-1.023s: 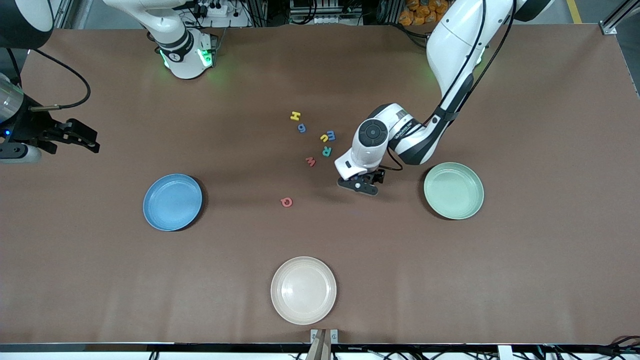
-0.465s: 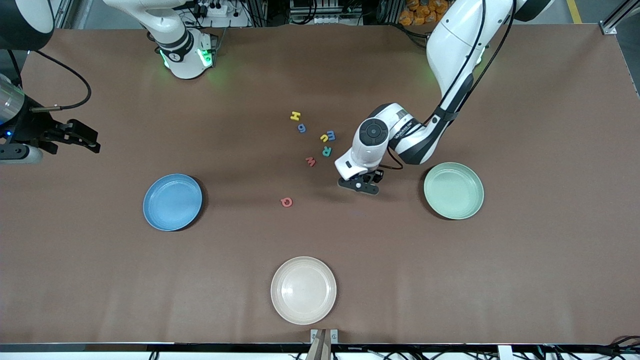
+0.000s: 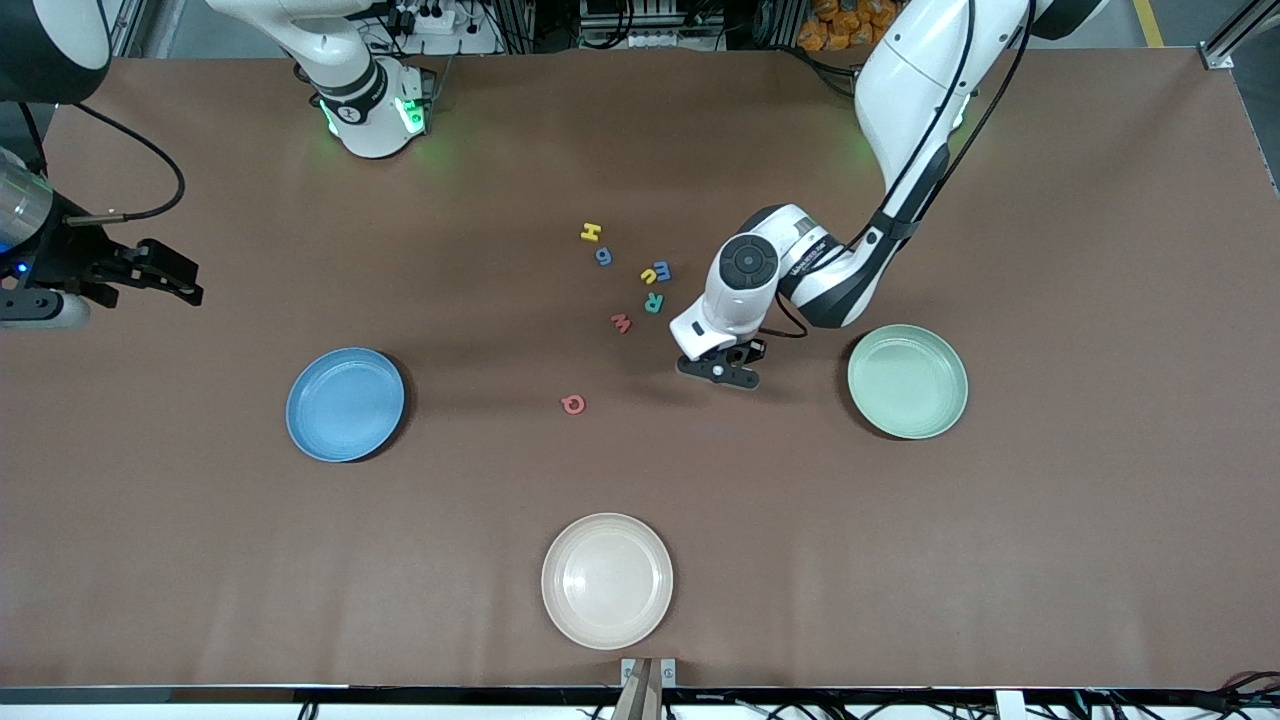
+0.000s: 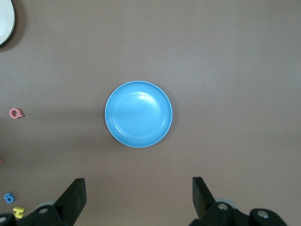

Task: Sort upper and lower case letters into plates
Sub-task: 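Carry the M to the green plate while the right gripper reaches the letters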

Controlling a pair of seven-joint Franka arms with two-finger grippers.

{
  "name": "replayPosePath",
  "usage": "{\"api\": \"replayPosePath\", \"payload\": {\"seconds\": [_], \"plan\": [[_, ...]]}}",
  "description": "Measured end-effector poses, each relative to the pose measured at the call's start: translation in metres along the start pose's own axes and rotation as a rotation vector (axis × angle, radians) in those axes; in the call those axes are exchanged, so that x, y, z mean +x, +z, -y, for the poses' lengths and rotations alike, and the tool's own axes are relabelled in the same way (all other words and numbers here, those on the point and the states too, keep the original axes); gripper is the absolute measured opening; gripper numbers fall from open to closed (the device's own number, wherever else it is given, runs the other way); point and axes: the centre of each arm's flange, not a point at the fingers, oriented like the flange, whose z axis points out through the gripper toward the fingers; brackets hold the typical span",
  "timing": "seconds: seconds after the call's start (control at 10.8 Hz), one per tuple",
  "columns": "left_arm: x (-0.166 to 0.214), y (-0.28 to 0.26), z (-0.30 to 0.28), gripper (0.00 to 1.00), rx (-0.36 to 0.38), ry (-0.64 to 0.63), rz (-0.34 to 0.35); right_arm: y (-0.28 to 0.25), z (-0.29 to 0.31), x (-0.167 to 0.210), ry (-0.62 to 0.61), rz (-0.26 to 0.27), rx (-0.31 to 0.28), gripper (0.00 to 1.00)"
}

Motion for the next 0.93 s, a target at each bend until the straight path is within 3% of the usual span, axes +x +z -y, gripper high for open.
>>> {"api": "replayPosePath", "payload": {"seconds": [0.46,0.65,0.93], "plan": [[0.027,-0.045,0.052,0.35,0.1,0.075,0.116,0.001,0.018,0.0,-0.033,0.002,0.001,1.0],[0.034,-0.071,0.104,0.35,0.129,0.149,0.177,0.007,0.048,0.002,-0.084,0.009,0.002,1.0],[0.042,-0.087,0.207,0.35,0.178,0.262,0.211,0.03,0.127,0.0,-0.159,0.047,0.0,1.0]]}}
